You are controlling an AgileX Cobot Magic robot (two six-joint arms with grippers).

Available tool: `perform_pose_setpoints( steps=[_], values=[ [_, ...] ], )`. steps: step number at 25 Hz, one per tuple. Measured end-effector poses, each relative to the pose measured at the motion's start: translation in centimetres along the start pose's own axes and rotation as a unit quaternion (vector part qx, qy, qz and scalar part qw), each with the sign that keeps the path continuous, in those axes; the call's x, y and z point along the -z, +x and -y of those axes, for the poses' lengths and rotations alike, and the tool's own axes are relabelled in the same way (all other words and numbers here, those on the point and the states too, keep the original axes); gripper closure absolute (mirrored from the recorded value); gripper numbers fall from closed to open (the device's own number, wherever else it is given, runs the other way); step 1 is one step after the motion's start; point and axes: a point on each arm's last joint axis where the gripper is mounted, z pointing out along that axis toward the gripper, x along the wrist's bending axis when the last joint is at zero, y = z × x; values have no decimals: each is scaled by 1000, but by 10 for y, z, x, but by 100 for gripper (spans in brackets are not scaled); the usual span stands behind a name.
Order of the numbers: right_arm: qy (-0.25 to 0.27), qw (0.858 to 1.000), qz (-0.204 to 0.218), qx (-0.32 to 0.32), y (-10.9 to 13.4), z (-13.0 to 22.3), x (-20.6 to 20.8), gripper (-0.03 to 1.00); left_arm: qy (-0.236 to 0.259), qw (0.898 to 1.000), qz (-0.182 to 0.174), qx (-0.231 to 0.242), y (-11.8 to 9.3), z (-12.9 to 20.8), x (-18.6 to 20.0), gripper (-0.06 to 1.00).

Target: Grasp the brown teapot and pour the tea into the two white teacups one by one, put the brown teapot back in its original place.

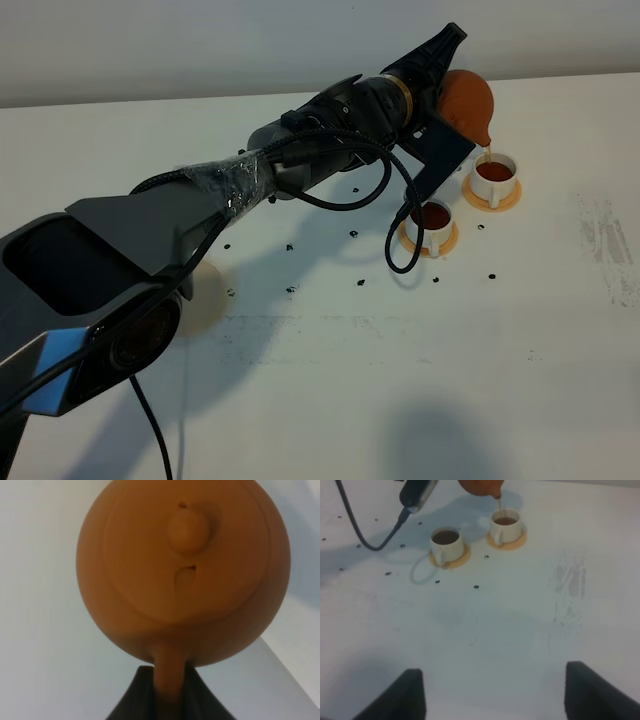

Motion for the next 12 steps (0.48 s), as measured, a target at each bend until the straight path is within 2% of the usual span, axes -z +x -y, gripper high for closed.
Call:
perform_pose_setpoints(
  steps=[12],
  values=[
    [0,1000,0,0,0,0,0,38,0,1000,-13,-13,2,0,0,84]
  ],
)
